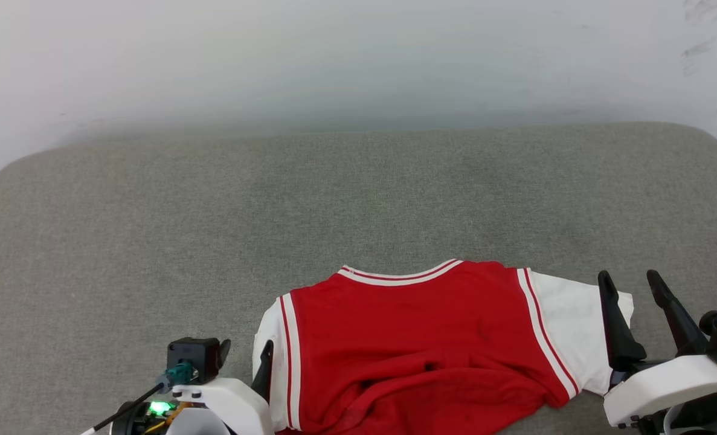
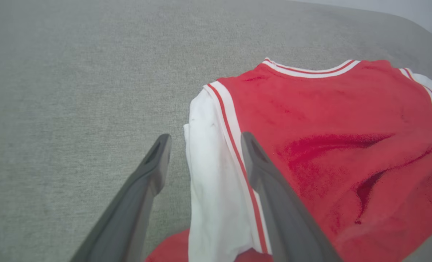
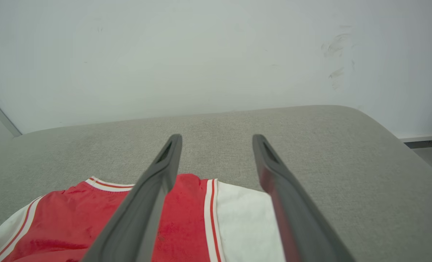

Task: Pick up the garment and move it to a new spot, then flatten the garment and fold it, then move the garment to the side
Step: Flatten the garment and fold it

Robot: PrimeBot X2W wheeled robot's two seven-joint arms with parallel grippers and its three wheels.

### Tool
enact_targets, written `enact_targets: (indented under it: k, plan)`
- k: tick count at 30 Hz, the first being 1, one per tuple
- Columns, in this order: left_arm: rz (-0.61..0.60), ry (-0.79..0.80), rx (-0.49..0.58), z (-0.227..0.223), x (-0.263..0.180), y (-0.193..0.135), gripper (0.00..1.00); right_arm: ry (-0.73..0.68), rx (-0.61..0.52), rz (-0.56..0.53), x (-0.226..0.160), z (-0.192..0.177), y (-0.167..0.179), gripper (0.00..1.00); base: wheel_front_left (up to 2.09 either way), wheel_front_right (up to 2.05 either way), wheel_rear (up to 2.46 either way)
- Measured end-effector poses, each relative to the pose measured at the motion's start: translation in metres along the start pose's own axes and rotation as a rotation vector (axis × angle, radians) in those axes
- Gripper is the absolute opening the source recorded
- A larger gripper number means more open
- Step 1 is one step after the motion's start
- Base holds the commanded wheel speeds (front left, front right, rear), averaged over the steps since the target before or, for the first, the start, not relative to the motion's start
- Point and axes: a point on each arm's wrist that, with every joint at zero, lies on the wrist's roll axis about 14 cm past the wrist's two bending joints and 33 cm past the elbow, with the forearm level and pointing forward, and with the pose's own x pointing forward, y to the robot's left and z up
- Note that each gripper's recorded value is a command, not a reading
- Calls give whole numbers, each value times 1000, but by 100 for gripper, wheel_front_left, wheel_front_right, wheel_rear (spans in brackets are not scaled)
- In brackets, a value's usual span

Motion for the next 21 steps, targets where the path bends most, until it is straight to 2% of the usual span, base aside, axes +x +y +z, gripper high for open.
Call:
enact_targets:
  k: [4,7,14,21]
  plan:
    - [29,-139,11,32,-6,6,100,-3,13,-11,-7,4,-4,100,0,0,0]
    - [54,-260,29,63,-14,12,100,72,46,-62,-16,-11,-21,100,0,0,0]
    - [71,-457,50,114,-24,14,100,372,106,-183,-19,-66,-69,100,0,0,0]
    - [83,-528,52,134,-16,18,100,652,107,-184,12,-99,-91,100,0,0,0]
